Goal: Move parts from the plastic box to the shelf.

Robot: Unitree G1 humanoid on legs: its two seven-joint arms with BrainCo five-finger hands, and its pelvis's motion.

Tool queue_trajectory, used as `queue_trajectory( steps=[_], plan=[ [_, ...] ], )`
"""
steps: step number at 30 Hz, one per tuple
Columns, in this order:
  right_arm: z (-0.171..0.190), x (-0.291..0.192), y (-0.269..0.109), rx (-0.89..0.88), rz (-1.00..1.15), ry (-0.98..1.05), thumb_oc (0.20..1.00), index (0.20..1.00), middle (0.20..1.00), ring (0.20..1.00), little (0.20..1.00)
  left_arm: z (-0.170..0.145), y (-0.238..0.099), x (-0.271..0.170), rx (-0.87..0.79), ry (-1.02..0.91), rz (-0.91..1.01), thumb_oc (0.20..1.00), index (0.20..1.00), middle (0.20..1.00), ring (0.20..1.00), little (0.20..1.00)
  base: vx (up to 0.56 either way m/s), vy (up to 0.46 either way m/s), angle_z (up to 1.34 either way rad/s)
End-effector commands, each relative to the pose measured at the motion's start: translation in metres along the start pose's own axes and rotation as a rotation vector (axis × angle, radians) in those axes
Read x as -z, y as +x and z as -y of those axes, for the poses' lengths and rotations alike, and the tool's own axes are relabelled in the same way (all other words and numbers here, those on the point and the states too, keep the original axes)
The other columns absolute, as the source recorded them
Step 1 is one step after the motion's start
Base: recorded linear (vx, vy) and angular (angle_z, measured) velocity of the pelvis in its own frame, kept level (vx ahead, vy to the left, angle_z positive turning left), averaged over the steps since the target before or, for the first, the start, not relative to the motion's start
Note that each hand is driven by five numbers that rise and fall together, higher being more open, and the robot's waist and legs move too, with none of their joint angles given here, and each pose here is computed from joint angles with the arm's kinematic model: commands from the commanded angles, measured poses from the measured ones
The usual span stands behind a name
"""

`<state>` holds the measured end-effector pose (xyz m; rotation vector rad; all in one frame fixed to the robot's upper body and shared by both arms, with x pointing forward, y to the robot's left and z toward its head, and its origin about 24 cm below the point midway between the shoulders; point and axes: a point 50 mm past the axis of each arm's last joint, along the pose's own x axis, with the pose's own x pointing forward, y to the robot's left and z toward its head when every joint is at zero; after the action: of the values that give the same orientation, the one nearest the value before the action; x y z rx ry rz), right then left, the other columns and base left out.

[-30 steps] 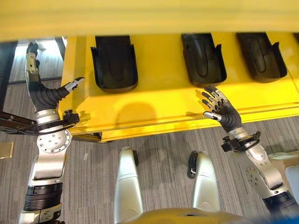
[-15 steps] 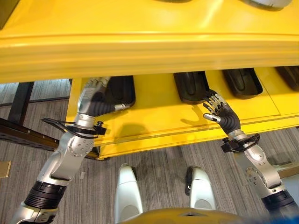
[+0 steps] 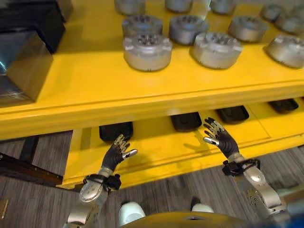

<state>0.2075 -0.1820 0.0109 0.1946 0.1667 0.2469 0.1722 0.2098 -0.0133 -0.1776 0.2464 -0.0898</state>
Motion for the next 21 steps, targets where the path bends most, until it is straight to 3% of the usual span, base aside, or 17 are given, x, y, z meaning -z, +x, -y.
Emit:
queue_trajectory(
  steps=[1, 6, 21],
  plan=[
    [0.001, -0.02, 0.012, -0.01, 0.101, -0.01, 1.0, 1.0, 1.0, 1.0, 1.0, 0.006, 0.015, -0.026, 0.051, -0.013, 0.132, 1.0, 1.0, 1.0, 1.0, 1.0, 0.03, 0.024, 0.11],
    [-0.005, -0.005, 0.018, 0.013, 0.053, 0.056, 1.0, 1.0, 1.0, 1.0, 1.0, 0.007, 0.024, -0.009, -0.024, -0.122, 0.093, 1.0, 1.0, 1.0, 1.0, 1.0, -0.01, 0.02, 0.02],
    [-0.013, -0.005, 0.023, -0.002, 0.052, 0.081, 1.0, 1.0, 1.0, 1.0, 1.0, 0.003, 0.024, -0.003, -0.092, -0.153, 0.077, 1.0, 1.0, 1.0, 1.0, 1.0, 0.0, 0.002, -0.03]
  ],
)
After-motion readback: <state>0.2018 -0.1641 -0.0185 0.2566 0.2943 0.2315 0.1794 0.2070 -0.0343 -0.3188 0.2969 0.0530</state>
